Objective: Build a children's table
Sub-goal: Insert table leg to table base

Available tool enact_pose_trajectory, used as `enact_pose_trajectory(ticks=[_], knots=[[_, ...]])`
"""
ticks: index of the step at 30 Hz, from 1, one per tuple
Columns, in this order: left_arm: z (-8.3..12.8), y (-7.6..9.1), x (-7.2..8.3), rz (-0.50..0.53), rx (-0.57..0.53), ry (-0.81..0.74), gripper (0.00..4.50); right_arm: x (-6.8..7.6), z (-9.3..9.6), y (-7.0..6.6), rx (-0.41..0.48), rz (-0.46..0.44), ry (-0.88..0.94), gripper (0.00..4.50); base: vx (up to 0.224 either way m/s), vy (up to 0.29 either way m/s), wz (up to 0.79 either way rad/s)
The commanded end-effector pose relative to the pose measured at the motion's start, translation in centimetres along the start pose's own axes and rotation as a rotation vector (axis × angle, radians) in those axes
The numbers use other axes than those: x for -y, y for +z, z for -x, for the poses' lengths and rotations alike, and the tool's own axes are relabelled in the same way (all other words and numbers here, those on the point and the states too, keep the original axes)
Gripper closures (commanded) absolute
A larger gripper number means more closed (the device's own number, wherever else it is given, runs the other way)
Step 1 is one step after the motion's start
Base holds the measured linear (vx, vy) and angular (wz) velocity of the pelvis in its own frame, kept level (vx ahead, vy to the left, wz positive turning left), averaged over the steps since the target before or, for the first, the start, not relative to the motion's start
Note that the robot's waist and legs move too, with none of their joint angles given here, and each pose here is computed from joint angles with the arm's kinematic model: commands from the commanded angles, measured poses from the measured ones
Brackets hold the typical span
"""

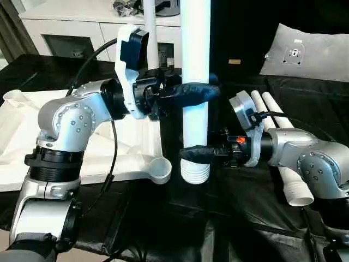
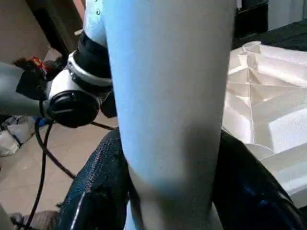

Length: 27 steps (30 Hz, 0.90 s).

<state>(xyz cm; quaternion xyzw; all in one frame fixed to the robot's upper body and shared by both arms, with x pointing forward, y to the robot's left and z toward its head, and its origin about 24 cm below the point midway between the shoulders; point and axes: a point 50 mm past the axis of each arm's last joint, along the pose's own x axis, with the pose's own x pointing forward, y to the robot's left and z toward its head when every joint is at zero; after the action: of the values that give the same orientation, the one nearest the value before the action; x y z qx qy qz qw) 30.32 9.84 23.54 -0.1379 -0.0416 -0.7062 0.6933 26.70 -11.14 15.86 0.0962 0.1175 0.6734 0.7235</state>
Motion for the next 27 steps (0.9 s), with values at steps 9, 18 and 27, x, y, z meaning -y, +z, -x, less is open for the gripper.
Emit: enact_pose_trajectory(ticks=[9,18,27], knots=[[0.6,1.8,-0.6,-0.061,0.103,0.087,1.19,0.1,0.5,2.4,0.142,0.045,-0.056,2.56,0.0,0.0,0.0],[0.7,0.7,-0.9,-0.104,0.111,0.221,0.45,1.8,0.7,2.9,0.177,0.087,-0.295,2.57,0.0,0.0,0.0],[-0.6,-2.7,-1.4,-0.228,0.016,0.49,0.0,1.9,-0.9,0.8,0.096,0.198,-0.469,2.57,0.0,0.0,0.0]])
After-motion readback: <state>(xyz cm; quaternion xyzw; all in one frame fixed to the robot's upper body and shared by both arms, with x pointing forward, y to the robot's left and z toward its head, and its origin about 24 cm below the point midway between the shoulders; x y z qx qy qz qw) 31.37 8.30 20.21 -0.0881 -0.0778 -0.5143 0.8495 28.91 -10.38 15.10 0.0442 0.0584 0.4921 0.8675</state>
